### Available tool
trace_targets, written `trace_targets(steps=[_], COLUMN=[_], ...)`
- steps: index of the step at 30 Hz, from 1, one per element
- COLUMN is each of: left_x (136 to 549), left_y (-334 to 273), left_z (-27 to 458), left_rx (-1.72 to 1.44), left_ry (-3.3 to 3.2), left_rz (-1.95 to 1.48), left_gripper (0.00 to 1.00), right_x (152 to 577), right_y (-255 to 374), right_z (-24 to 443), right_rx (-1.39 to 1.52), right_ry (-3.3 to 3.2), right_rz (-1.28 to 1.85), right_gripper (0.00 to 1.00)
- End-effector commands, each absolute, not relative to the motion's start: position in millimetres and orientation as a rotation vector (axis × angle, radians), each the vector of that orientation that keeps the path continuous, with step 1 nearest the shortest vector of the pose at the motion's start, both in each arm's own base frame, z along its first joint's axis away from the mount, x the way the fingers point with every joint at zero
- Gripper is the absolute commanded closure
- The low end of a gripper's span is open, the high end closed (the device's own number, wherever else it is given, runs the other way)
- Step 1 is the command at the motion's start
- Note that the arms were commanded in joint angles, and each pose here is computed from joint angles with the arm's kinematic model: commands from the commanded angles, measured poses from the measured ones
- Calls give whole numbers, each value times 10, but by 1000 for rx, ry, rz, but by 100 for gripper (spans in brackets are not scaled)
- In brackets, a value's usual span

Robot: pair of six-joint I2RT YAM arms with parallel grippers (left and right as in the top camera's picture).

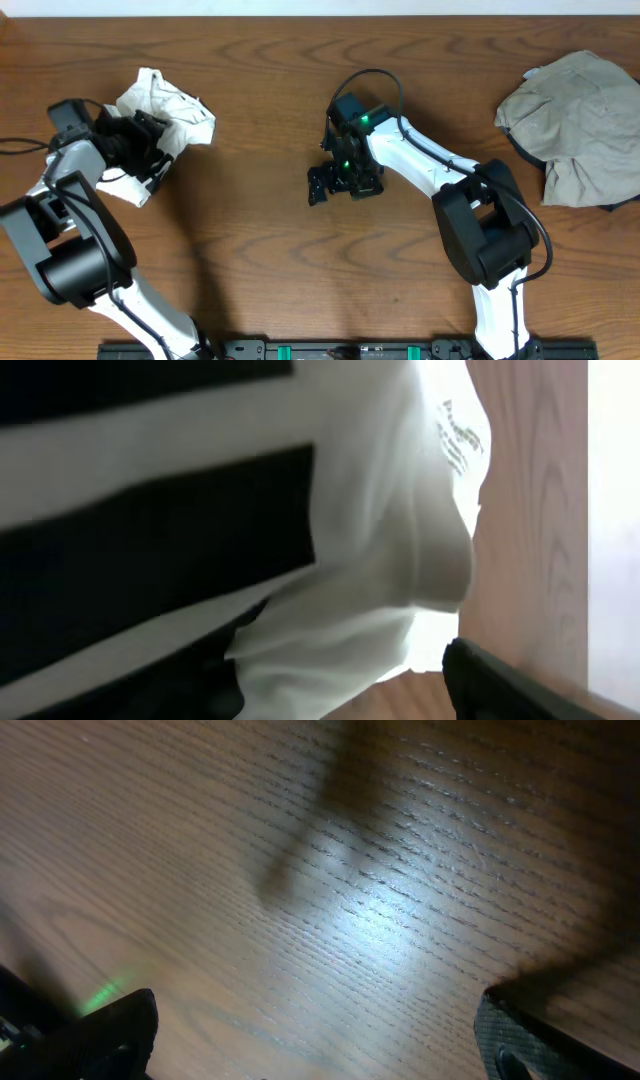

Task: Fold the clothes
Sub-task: 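Place the shirt at the far left corner and retract the left gripper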

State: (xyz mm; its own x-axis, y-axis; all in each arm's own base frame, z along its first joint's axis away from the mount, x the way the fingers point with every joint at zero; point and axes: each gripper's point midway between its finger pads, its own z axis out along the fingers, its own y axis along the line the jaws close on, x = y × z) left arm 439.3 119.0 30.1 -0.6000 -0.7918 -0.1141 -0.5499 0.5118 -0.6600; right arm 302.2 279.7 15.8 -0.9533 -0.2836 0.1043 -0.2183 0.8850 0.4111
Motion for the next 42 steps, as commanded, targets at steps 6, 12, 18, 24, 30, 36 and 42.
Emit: trace_targets(steps=[6, 12, 18, 24, 30, 36, 42], left_x=[4706, 5044, 5265, 5467, 5658, 5728, 5871], left_y=[1177, 1171, 1258, 1413, 1537, 1559, 1340], left_z=[-267, -453, -623, -562, -388, -327, 31], left_rx=[-1429, -1404, -1379, -1364, -1339, -1303, -1125], left_ry=[2204, 2077, 2034, 1987, 1927, 1902, 1893], left_rz=[-763, -813, -795, -719, -632, -588, -823], left_gripper=[20, 20, 20, 20, 20, 20, 17], right_x=[2866, 2818, 2783, 2784, 2785, 2786, 2782], right_y=[2762, 2731, 2708, 2708, 2709, 2713, 2712], right_z=[83, 85, 88, 88, 88, 88, 88], right_rx=[353, 343, 340, 341, 340, 337, 336], right_ry=[-2837, -2819, -2806, -2807, -2807, -2808, -2806], right_rz=[-573, -553, -540, -540, -541, -541, -540], right_gripper=[1, 1, 1, 1, 1, 1, 1])
